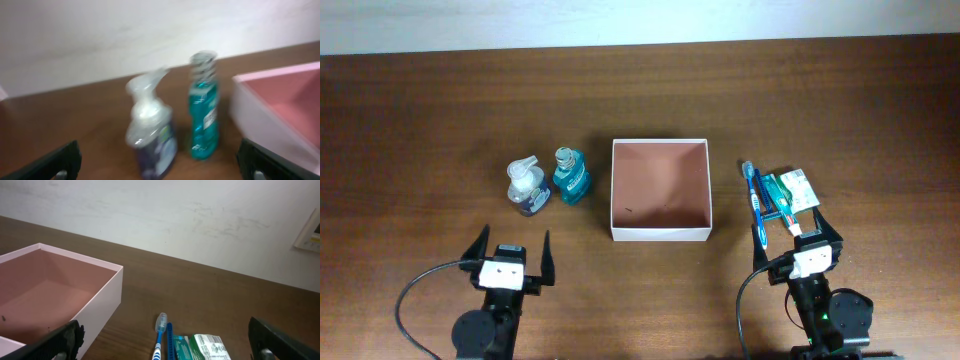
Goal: Pack container
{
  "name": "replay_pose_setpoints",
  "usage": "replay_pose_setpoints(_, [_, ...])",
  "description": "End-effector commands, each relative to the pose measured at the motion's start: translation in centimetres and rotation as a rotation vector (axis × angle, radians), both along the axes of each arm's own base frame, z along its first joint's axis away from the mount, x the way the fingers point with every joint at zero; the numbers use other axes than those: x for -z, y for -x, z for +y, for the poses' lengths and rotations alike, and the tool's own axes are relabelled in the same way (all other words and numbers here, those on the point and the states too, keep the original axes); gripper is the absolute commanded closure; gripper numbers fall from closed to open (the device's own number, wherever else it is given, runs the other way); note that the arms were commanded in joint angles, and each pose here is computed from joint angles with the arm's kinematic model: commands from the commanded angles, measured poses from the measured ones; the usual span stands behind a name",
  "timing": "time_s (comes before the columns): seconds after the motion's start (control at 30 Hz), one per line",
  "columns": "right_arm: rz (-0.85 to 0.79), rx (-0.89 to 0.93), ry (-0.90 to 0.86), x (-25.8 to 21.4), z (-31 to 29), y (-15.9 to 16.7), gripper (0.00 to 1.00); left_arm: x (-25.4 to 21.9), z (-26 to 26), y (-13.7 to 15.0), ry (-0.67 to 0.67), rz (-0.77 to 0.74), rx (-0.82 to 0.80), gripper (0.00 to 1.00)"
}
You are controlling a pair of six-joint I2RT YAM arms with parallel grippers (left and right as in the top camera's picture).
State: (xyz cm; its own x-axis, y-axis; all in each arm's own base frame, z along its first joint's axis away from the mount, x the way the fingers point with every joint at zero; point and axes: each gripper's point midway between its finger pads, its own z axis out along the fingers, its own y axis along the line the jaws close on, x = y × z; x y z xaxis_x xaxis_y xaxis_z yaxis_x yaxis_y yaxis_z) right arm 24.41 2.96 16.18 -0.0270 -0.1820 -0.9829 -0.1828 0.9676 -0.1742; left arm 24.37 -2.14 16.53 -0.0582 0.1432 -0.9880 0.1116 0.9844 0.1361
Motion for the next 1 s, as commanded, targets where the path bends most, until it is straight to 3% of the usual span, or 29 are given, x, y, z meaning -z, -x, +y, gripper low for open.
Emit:
replay_pose_setpoints(0.0, [0.002,0.015,-0.003,0.2,-0.3,0.0,0.02,-0.8,-3.1,0.5,0.034,-0.036,0.179,0.01])
replay_pose_setpoints(0.33, [0.002,0.015,-0.003,0.2,-0.3,0.0,0.02,-8.1,-4.7,2.3,0.150,-0.151,0.290,0.01])
replay_pose_setpoints(0.5, [0.002,0.015,-0.003,0.2,-0.3,0.0,0.02,-12.8,-4.7,2.7,0.153,-0.105,0.287,0.01])
replay_pose_setpoints(0.73, [0.002,0.015,-0.003,0.2,-0.3,0.0,0.02,-16.9,-5.0,-1.3,0.141,0.157,0.270,0.01])
replay_pose_setpoints(0.97, [0.002,0.015,-0.003,0.2,-0.3,0.0,0.02,-17.2,-5.0,-7.6,0.115,0.582,0.236,0.01])
